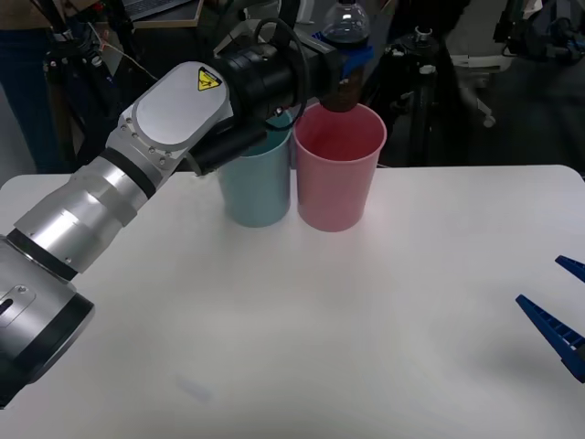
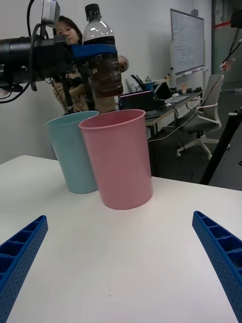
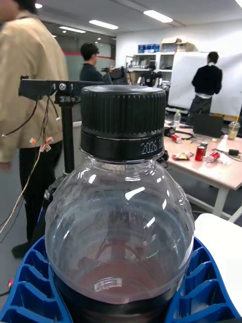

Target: Grasp the object on the table and drop it into the matching bin: aluminum can to the light blue bin, PET bottle to the pink bin.

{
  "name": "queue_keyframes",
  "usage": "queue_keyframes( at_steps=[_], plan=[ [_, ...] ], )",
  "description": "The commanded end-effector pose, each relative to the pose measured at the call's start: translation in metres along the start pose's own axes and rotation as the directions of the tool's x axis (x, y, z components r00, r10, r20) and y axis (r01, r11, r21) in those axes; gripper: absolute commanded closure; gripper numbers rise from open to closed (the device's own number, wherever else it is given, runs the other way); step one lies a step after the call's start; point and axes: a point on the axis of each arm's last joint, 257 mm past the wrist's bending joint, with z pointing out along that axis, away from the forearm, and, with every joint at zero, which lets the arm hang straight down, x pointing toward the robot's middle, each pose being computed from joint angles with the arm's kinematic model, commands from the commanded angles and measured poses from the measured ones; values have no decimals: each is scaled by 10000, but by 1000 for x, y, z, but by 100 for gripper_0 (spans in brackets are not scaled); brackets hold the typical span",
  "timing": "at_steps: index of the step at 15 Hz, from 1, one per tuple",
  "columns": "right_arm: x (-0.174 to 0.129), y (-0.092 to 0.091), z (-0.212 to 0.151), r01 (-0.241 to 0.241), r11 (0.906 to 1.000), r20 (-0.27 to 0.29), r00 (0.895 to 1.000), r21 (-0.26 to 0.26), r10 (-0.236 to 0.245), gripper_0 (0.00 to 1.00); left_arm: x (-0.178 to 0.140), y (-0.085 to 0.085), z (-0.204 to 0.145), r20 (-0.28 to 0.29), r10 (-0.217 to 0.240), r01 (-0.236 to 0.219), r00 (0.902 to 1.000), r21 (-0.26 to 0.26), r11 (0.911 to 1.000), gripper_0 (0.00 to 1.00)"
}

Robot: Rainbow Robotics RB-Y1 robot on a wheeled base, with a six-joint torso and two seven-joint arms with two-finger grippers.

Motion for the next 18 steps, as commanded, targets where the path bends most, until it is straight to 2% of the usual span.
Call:
queue_keyframes(
  at_steps=[1,4,6,7,8,9,18],
  plan=[
    [0,0,0,0,10000,0,10000,0,0,0,8,-1,5,-98,-98,97,9999,-90,9999,100],
    [0,0,0,0,10000,0,10000,0,0,0,9,-2,5,-135,-79,78,9999,-68,9999,100],
    [0,0,0,0,10000,0,10000,0,0,0,9,-3,5,-105,-288,287,9995,-50,9996,100],
    [0,0,0,0,10000,0,10000,0,0,0,8,-2,5,-86,-345,344,9994,-62,9994,94],
    [0,0,0,0,10000,0,10000,0,0,0,8,-3,5,-90,-347,346,9994,-40,9994,34],
    [0,0,0,0,10000,0,10000,0,0,0,8,-4,5,-80,-312,311,9995,-29,9995,0],
    [0,0,0,0,10000,0,10000,0,0,0,15,-13,7,-191,-475,478,9987,162,9987,0]
  ],
)
